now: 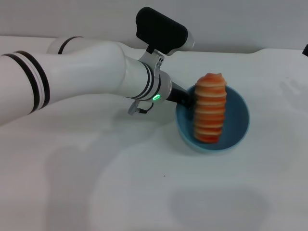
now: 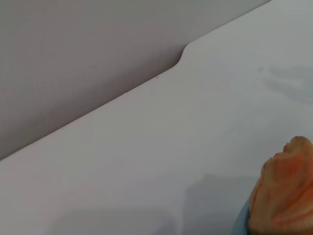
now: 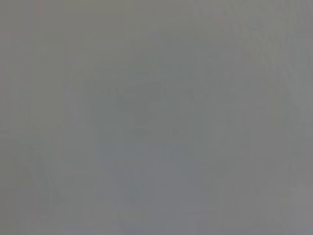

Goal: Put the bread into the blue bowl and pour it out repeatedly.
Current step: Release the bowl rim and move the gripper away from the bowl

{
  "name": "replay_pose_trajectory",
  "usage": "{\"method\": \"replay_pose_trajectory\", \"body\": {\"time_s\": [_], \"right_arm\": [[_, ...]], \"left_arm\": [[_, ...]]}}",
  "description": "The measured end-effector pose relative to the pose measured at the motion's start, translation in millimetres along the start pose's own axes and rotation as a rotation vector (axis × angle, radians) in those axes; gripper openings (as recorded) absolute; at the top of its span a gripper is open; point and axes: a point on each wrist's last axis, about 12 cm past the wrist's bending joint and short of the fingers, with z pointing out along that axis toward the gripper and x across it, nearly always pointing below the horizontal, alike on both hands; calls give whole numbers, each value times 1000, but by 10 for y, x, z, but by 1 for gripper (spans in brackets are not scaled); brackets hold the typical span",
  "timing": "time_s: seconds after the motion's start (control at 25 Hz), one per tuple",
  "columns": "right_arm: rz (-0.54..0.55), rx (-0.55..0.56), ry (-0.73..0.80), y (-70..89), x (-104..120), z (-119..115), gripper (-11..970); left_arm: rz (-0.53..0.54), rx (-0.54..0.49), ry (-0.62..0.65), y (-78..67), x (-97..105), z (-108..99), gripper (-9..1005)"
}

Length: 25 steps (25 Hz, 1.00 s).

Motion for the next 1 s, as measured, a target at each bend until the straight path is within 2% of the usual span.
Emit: {"method": "replay_pose_trajectory", "body": {"time_s": [0.4, 0.52, 0.68, 0.88, 1.0], "right_arm": [[21, 16, -14, -33, 27, -45, 394], [-26, 18, -8, -35, 66, -53, 394], [-22, 25, 4, -50, 127, -61, 408], [-14, 54, 13, -78, 177, -71, 492], [-42, 95, 3, -110, 212, -70, 553]], "left_arm": [[-11, -7, 8, 31, 35, 4, 75], [-24, -10, 0, 46, 36, 0, 93], [-55, -21, -22, 89, 32, -16, 114], [-89, -36, -67, 141, 33, -34, 315], [-101, -38, -112, 145, 23, -61, 559]]}}
